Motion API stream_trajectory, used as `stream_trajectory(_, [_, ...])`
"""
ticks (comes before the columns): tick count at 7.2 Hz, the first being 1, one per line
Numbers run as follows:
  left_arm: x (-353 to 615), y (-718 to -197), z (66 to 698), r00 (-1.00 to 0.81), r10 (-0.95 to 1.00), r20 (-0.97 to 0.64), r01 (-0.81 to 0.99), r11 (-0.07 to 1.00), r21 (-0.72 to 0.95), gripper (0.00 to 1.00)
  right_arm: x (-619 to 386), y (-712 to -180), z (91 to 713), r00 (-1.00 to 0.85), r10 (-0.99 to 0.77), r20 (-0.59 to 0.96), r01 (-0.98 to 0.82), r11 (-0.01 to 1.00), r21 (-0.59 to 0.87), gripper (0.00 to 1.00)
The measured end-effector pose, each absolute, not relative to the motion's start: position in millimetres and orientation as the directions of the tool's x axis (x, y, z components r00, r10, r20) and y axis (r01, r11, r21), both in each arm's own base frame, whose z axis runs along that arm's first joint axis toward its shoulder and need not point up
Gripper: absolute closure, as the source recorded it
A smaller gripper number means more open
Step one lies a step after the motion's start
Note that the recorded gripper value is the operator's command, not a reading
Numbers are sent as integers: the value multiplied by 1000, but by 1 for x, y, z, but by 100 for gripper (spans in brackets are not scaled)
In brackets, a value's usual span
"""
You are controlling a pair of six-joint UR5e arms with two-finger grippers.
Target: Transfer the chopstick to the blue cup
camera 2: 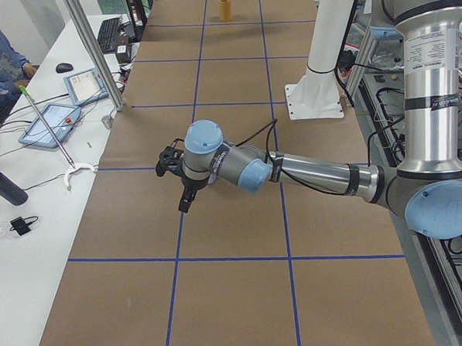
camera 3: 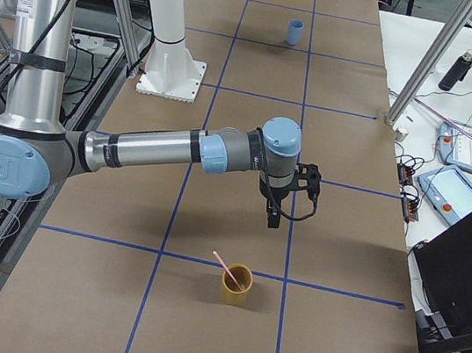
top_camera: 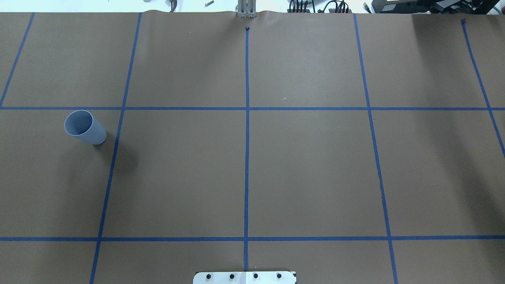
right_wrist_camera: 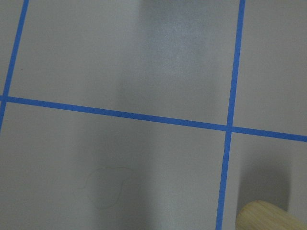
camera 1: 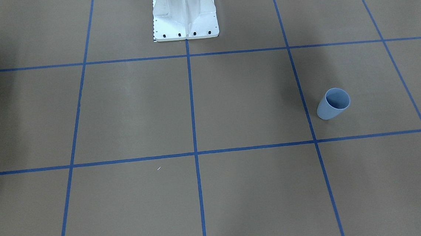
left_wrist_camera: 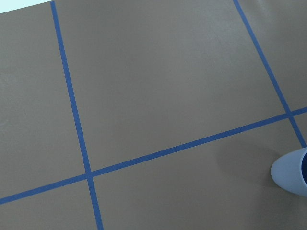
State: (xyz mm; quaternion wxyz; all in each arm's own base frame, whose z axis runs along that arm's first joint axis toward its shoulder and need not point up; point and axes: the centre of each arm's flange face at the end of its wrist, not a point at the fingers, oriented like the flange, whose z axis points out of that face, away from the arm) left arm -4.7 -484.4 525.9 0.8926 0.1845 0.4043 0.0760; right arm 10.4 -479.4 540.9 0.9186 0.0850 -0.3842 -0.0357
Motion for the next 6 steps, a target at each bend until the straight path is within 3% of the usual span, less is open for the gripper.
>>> stream_trajectory(6, [-2,-485,537,635,283,-719,5,929,370,1,27,-457,540,694,-158,703,-36,967,253,0])
